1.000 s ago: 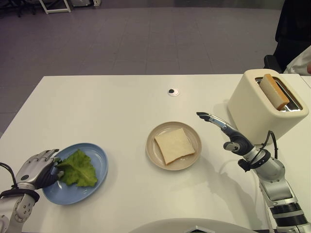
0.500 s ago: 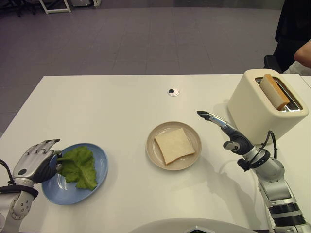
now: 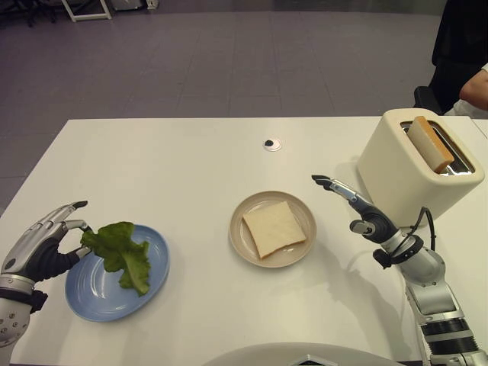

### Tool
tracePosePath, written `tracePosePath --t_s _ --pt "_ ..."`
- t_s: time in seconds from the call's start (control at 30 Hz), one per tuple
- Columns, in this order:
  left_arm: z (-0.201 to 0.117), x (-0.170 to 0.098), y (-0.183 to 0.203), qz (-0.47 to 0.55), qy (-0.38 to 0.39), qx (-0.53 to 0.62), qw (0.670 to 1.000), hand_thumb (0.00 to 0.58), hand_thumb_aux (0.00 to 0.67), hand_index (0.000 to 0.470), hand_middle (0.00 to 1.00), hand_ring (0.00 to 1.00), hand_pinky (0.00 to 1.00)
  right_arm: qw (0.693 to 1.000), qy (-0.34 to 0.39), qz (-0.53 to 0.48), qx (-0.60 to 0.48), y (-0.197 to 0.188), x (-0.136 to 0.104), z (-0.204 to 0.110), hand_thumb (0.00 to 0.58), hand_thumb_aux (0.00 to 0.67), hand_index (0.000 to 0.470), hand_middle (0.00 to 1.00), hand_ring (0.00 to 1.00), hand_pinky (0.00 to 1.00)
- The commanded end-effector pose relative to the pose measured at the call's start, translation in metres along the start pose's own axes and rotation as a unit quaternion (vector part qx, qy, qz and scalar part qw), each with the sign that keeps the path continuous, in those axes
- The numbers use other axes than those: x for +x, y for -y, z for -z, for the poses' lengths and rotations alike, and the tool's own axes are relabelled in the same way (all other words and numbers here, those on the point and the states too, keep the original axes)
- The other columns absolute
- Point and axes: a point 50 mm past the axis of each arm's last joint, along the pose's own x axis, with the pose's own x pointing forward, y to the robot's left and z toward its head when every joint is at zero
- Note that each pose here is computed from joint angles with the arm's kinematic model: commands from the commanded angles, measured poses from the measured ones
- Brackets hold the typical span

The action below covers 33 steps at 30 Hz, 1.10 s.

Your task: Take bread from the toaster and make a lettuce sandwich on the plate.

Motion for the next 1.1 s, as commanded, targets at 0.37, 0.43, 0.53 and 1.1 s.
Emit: tracePosePath --t_s 0.37,0.43,0.53,1.1 --pt "-0.022 -0.01 -0.029 0.0 0.072 -0.082 0.994 0.58 0.67 0.47 0.0 0.0 0.0 1.0 -0.003 0.004 -0.005 0.001 0.001 0.002 0.0 0.0 0.0 0.0 0.0 0.0" --pt "-0.031 -0.009 -0.032 0.006 0.089 -0.08 0.993 0.58 0.67 0.47 0.0 0.0 0.0 1.0 -0.003 0.005 -0.005 0.001 0.001 0.002 0.0 0.0 0.0 0.0 0.0 0.0" --pt "-0.055 0.0 -0.04 0.008 0.136 -0.069 0.988 0.58 0.67 0.47 0.0 0.0 0.0 1.0 -0.003 0.005 -0.006 0.001 0.002 0.003 0.0 0.0 0.0 0.0 0.0 0.0" --pt "-0.226 0.144 0.043 0.251 0.352 -0.033 0.901 0.58 0.67 0.47 0.0 0.0 0.0 0.998 -0.024 0.058 -0.015 0.022 0.016 0.02 0.0 0.0 0.0 0.0 0.0 0.0"
